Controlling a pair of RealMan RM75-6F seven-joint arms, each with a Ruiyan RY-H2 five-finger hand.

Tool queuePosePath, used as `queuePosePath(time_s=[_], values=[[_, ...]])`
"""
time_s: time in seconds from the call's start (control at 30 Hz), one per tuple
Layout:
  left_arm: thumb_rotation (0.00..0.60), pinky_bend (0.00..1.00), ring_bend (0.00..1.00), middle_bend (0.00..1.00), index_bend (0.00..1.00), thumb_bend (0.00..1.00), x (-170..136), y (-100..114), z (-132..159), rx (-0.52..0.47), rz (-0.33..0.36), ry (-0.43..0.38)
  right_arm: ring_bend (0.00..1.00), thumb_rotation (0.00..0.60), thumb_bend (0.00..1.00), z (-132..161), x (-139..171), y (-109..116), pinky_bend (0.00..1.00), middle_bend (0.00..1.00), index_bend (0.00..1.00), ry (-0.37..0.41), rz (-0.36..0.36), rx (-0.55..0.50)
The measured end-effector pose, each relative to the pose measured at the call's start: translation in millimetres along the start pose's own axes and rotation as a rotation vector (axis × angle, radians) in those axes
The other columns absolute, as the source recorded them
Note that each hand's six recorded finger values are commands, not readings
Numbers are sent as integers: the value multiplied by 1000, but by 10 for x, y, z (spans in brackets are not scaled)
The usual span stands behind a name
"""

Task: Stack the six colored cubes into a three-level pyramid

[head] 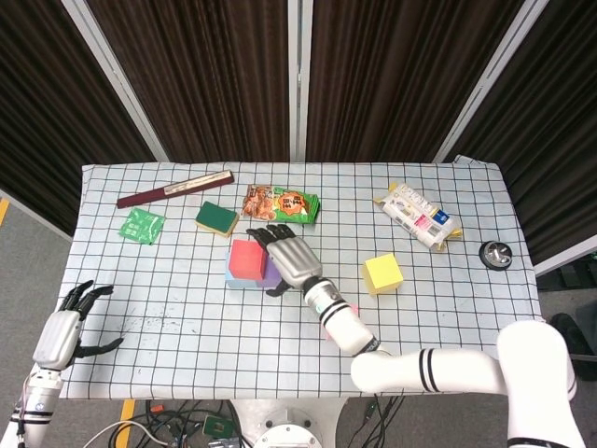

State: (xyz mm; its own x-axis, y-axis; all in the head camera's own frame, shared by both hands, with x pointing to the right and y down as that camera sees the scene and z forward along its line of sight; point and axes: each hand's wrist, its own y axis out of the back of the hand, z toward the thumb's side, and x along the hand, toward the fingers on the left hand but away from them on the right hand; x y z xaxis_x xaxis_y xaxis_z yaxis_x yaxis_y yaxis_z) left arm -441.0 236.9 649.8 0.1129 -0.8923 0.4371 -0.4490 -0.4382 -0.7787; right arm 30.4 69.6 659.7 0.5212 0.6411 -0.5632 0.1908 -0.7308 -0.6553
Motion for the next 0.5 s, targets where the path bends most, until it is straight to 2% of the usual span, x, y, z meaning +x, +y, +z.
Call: queuePosePath(time_s=[0.23,0.5], values=[[600,93,62,218,191,0,-20,-68,-167,-51,-30,36,0,600,4,112,-170,-75,0,125,0,-50,-25,-37],[600,93,62,219,191,0,-30,-59,-252,-78,-22,46,0,600,28,169,-281,-142,0,162,0,-93,-24,-34]])
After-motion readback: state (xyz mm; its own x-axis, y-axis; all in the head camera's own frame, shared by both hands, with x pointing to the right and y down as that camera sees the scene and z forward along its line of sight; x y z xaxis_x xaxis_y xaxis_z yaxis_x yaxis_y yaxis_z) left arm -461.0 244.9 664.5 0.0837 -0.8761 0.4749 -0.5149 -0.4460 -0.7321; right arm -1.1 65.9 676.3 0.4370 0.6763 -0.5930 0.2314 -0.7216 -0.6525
